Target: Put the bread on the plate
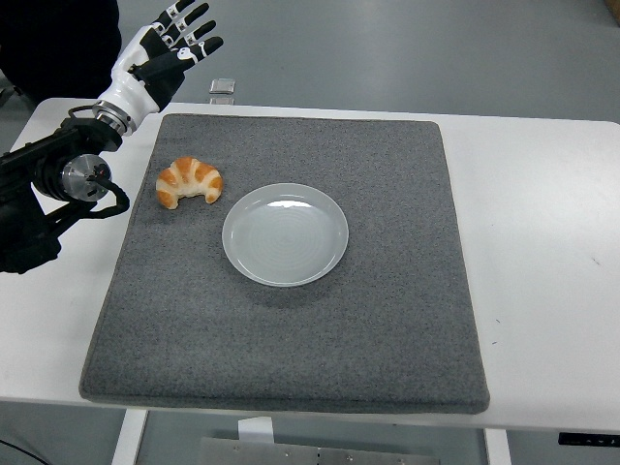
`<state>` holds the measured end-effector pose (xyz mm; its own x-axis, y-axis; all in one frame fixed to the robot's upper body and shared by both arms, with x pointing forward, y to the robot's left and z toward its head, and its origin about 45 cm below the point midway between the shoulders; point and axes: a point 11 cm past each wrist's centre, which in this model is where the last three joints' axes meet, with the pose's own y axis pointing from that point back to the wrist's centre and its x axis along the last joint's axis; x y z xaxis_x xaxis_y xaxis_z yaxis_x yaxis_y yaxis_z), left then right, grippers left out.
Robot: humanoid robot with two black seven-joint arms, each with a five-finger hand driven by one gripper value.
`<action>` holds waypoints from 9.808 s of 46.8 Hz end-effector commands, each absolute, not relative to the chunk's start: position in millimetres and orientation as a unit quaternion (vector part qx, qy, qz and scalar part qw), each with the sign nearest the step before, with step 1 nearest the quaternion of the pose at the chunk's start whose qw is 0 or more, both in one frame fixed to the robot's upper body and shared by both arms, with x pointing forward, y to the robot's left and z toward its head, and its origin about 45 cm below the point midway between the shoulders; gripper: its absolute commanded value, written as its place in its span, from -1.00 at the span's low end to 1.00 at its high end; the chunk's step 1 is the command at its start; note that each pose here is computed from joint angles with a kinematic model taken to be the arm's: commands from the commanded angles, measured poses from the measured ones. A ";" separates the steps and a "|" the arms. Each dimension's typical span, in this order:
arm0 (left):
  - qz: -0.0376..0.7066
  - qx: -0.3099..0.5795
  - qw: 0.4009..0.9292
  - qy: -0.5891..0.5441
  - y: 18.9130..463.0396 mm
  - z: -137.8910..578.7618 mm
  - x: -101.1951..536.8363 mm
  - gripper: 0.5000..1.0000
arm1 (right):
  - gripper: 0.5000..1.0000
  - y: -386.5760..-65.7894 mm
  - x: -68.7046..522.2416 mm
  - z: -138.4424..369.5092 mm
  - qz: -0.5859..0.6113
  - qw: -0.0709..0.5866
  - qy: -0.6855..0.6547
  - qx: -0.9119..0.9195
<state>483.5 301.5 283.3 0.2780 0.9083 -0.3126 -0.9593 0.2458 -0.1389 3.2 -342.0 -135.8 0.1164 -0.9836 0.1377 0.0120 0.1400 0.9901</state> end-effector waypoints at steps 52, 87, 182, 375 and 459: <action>0.595 -0.141 0.789 0.065 305.3 292.2 483.8 0.95 | 0.72 -342.2 5.1 -135.7 -0.438 0.566 -0.500 0.487; 0.586 -0.086 0.806 0.010 340.6 370.5 471.1 0.95 | 0.72 -343.0 5.2 -135.6 -0.435 0.569 -0.501 0.486; 0.475 0.344 0.770 -0.252 344.9 217.8 431.5 0.93 | 0.72 -342.9 15.2 -135.0 -0.430 0.565 -0.505 0.490; 0.297 0.243 0.841 -0.382 172.9 228.8 393.3 -1.00 | 0.72 -344.2 16.4 -134.8 -0.428 0.566 -0.507 0.489; 0.363 0.260 0.826 -0.342 213.6 193.2 390.2 -0.02 | 0.72 -344.3 14.4 -134.9 -0.430 0.567 -0.507 0.487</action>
<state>390.7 213.4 194.0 0.5005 0.4221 0.7559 -0.7788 0.6008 0.1802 14.4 -344.3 -134.9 0.1173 -0.9809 0.1550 -0.0076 0.1552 0.9879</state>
